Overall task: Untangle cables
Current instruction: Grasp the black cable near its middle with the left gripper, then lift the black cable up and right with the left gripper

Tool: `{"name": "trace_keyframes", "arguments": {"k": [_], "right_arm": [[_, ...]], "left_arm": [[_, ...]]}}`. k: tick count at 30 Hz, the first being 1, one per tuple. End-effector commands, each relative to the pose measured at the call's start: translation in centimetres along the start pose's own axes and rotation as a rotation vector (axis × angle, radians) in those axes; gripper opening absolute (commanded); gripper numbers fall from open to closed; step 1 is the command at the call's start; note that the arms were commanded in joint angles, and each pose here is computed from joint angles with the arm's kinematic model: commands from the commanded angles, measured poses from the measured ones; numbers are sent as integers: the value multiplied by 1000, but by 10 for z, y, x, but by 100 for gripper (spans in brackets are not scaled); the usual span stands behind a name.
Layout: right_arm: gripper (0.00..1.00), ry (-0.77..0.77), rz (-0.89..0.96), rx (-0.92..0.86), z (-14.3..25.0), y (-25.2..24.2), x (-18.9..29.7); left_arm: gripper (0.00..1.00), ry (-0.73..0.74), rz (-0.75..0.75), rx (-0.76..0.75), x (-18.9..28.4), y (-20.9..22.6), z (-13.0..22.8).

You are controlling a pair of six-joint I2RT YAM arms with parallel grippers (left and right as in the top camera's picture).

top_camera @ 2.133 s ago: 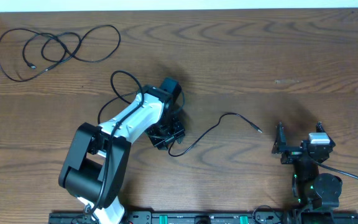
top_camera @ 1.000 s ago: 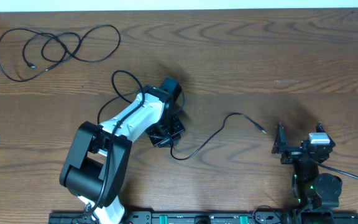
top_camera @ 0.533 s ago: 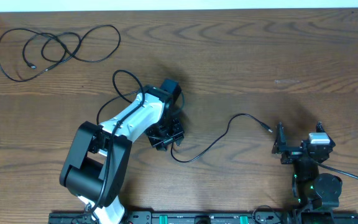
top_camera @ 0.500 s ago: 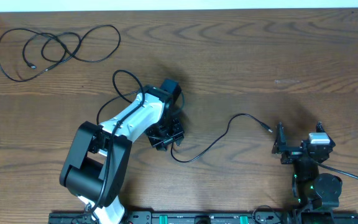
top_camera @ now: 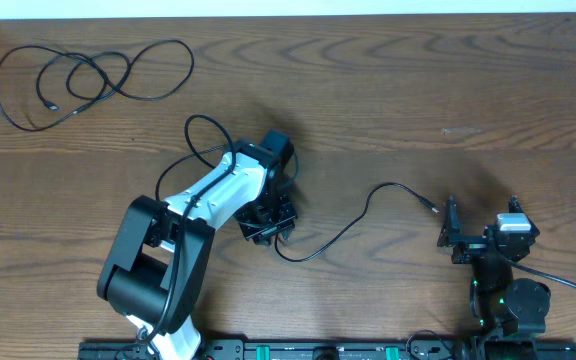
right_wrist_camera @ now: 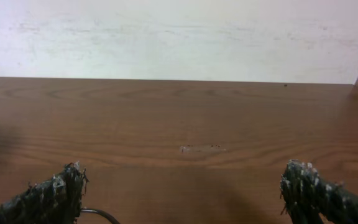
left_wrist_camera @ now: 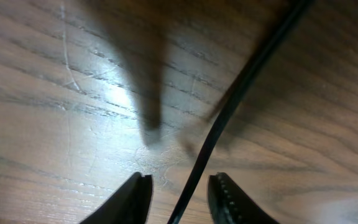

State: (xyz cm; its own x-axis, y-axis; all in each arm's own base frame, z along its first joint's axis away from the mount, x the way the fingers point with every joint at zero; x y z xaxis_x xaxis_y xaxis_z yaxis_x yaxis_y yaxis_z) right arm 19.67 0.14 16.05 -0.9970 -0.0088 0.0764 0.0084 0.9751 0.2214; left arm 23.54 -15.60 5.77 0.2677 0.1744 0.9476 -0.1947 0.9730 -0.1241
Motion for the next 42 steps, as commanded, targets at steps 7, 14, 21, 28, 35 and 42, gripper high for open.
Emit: {"name": "trace_keyframes", "arguments": {"k": [7,14,21,28,35,42], "right_arm": [[99,6,-10,-13,2,2,0],[99,6,-10,-13,2,2,0],[99,6,-10,-13,2,2,0],[99,6,-10,-13,2,2,0],[99,6,-10,-13,2,2,0],[99,6,-10,-13,2,2,0]], "left_arm": [[32,18,-17,-6,-5,3,2],[22,14,-15,-8,-5,2,1],[7,-11,2,-49,0,-1,-2],[7,-124,129,-215,66,-32,-1],[7,-445,311,-356,177,-56,19],[7,-896,556,-507,295,-62,69]]}}
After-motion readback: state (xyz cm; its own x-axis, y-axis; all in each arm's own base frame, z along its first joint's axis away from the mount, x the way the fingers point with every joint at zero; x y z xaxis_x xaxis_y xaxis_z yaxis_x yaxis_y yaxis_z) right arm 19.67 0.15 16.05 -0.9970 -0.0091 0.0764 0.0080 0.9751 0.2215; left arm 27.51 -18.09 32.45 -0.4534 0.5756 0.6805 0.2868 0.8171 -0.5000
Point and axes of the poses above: each gripper's point midway between its finger pads, its own x axis back along the fingers, its own y axis along the line the jaws close on, z = x × y, the point moved 5 cm from there along x, back along the fingers, and after that the axes turned 13 degrees about -x, right-handed, at the moved point
